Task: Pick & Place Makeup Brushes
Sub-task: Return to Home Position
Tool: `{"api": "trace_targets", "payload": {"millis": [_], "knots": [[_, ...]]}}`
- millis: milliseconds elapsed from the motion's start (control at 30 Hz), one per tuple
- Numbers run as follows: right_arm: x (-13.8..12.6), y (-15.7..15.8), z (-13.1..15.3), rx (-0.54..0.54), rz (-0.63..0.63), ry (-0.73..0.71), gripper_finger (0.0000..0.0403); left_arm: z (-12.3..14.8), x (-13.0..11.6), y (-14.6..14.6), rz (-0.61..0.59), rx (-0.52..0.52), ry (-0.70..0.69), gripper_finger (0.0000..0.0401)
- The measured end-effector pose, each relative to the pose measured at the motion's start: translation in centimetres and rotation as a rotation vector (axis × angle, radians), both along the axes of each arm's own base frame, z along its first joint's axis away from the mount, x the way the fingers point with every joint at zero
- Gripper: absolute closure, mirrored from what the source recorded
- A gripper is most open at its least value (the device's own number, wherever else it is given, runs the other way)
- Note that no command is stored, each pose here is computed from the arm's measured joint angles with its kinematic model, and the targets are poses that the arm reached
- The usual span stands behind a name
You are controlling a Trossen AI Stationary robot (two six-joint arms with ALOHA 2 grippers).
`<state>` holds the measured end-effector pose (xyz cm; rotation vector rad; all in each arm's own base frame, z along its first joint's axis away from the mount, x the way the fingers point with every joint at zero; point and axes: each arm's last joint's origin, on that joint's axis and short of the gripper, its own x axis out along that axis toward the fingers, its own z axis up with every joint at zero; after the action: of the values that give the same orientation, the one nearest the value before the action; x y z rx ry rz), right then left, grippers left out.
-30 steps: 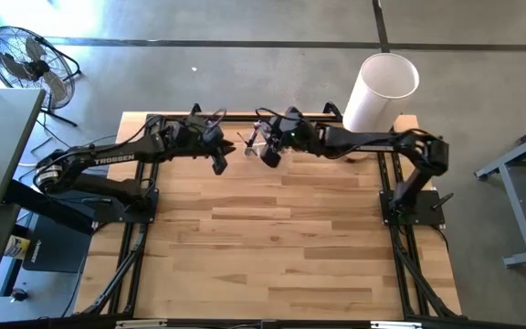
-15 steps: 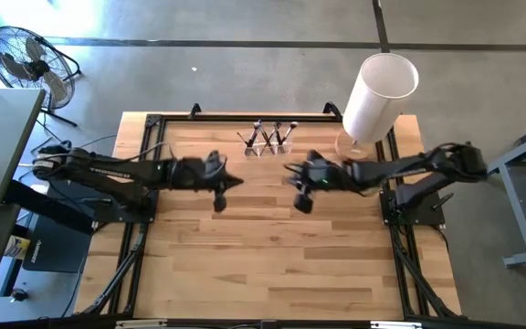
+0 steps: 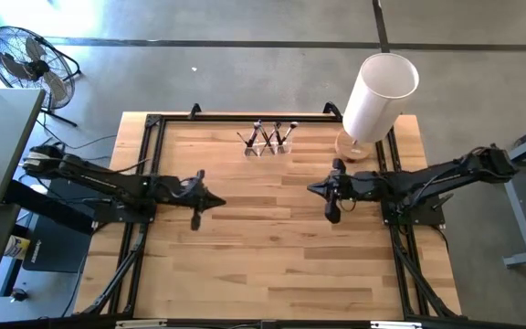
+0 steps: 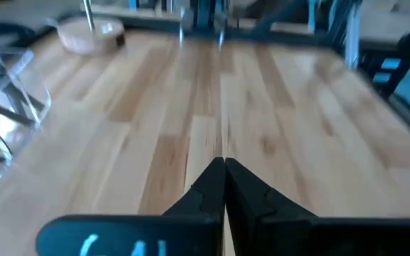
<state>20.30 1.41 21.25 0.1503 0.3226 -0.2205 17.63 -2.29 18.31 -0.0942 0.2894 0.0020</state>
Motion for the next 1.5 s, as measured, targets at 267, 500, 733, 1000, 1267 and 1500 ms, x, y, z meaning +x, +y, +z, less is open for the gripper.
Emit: {"api": "trace_targets", "payload": {"millis": [267,500,733,1000,1267,1500], "knots": [[-0.3,-0.5,0.5,-0.050,-0.089,-0.019,0.0401,-0.5,-4.5,0.7,-0.006,-0.004,-0.051,0.0401],[-0.3,-1.6,0.5,-0.034,-0.131,-0.022,0.0401,-1.0,-7.2,1.0,-0.059,-0.004,-0.237,0.0401],[-0.2,-2.0,0.7,0.016,-0.149,-0.065,0.0401,-1.2,-8.0,1.0,-0.120,0.046,-0.312,0.0401],[0.0,-1.8,1.0,0.041,-0.052,-0.085,0.0402,-1.4,-7.9,2.0,-0.031,0.055,-0.295,0.0401],[-0.6,-0.8,0.5,0.027,0.061,0.001,0.0402,-1.3,-7.9,2.3,0.024,0.067,-0.297,0.0401],[-3.7,0.3,1.4,-0.002,0.152,0.015,0.0402,-1.4,-7.9,2.3,0.024,0.067,-0.296,0.0401]]}}
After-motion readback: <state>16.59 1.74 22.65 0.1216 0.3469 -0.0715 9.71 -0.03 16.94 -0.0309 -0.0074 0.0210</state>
